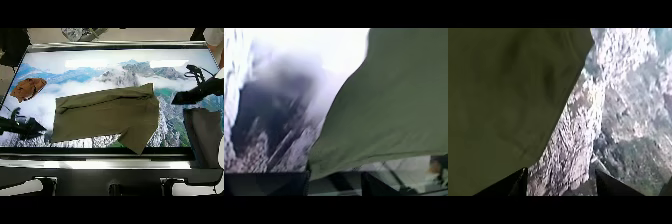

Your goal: Fold the shirts.

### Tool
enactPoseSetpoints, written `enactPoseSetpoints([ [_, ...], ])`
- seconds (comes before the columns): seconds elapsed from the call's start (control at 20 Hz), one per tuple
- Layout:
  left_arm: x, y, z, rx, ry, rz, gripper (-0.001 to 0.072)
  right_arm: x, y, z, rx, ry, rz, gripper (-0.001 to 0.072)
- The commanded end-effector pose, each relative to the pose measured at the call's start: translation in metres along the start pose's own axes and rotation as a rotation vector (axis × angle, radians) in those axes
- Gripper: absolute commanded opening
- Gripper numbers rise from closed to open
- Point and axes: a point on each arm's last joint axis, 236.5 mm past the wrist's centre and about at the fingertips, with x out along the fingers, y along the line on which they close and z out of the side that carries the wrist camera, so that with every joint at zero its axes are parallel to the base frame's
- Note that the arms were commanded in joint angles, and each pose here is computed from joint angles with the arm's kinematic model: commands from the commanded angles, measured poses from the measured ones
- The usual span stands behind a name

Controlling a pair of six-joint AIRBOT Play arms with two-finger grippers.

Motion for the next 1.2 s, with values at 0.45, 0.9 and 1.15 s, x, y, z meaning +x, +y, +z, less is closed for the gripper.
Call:
enactPoseSetpoints([
  [0.45,0.063,0.008,-0.007,-0.012,-0.034,0.03,0.0366,0.0,0.001,-0.027,-0.029,0.086,0.042,0.0531],
  [0.9,0.065,0.001,-0.005,0.029,-0.041,0.042,0.0026,0.088,0.05,-0.082,0.14,0.15,0.319,0.0502],
  [1.15,0.064,0.0,-0.004,0.055,-0.048,0.043,0.0026,0.123,0.045,-0.073,0.25,0.033,0.301,0.0491],
])
